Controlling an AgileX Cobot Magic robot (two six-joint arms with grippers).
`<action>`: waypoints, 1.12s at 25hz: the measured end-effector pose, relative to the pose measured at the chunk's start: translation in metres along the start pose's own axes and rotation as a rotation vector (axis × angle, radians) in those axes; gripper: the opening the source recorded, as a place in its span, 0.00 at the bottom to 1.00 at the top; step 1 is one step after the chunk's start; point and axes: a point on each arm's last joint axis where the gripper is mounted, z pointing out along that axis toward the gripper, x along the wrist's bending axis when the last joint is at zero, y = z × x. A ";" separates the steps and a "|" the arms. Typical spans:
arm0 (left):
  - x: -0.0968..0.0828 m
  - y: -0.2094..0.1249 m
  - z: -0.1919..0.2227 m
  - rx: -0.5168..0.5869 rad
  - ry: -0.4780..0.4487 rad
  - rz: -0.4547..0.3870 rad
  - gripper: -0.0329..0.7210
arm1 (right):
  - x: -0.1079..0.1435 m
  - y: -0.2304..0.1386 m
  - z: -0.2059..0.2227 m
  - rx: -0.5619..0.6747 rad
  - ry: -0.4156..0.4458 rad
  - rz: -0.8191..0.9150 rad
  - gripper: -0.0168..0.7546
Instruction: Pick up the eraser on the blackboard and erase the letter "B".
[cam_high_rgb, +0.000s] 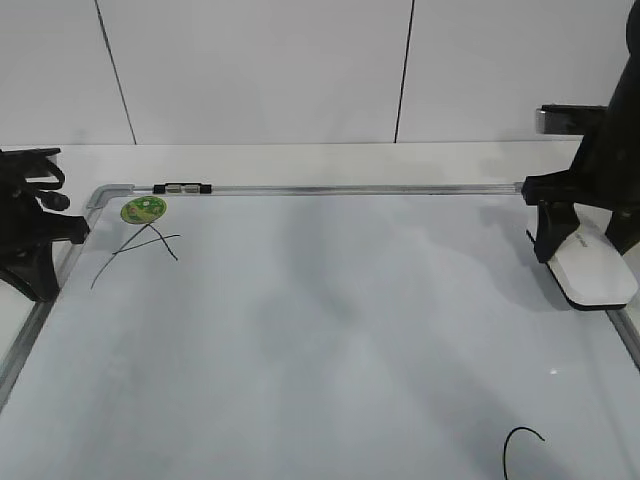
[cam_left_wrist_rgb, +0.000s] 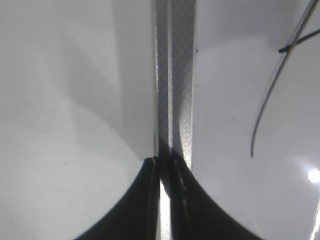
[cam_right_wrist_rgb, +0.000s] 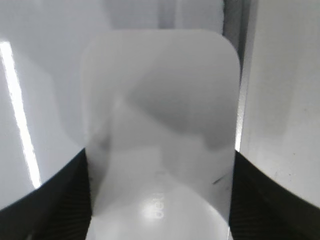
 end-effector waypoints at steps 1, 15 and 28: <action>0.000 0.000 0.000 0.000 0.000 0.000 0.07 | 0.000 0.001 0.002 -0.005 0.000 -0.002 0.71; 0.000 0.000 0.000 0.002 0.000 0.000 0.07 | -0.003 0.011 0.025 -0.011 -0.018 -0.022 0.71; 0.000 0.000 0.000 0.002 0.000 0.000 0.07 | -0.004 0.012 0.030 -0.004 -0.020 -0.026 0.71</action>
